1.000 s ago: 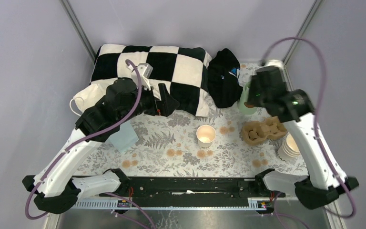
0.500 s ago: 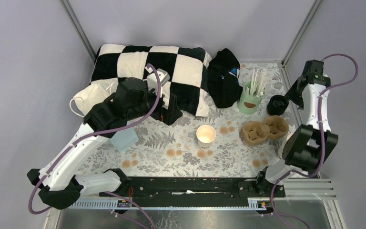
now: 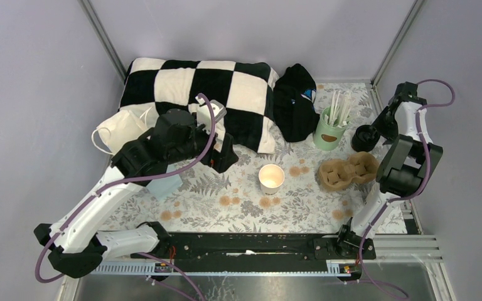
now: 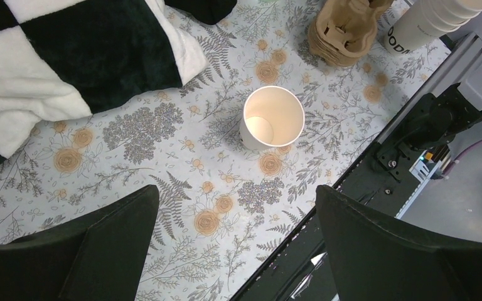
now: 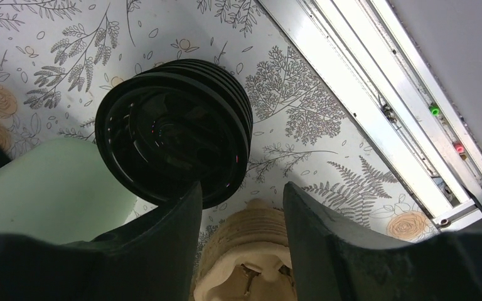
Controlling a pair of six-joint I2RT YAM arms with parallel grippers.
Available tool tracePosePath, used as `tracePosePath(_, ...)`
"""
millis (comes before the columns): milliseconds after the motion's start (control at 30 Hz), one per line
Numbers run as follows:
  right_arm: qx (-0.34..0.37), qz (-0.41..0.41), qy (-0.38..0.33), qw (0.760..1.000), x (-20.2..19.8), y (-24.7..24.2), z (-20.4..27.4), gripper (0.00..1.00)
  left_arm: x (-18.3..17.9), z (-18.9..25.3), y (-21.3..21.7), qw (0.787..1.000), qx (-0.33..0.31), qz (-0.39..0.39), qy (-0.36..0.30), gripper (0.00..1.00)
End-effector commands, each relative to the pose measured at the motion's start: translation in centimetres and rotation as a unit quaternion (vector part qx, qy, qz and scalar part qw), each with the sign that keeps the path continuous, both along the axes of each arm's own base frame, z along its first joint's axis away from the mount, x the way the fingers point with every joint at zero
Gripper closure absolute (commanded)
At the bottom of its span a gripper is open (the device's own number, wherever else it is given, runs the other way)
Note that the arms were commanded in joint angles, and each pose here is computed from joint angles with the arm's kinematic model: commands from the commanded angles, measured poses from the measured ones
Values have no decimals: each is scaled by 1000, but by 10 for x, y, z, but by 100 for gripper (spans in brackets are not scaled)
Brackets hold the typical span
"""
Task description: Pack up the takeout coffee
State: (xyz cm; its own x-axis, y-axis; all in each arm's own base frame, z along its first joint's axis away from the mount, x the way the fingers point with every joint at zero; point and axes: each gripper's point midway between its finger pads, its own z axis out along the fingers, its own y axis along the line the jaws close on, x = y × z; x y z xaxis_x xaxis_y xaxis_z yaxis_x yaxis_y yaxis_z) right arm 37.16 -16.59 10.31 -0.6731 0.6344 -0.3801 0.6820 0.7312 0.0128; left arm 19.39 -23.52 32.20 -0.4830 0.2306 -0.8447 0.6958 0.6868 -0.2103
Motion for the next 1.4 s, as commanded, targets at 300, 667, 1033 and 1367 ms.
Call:
tracePosePath(300,-8,2,-10,1000,16,-8,-13,54,9,3,-7,1000,3,-3,-15,1)
tracePosePath(667,-8,4,-6,1000,19,-10,-22,62,12,4,-6,1000,8,-1,-18,1)
tracePosePath(1033,-18,3,-6,1000,17,-12,-15,78,13,8,-6,1000,9,2,-21,1)
tracePosePath(1367,-32,4,-20,999,11,-13,16,81,13,13,-8,1000,3,1,-22,1)
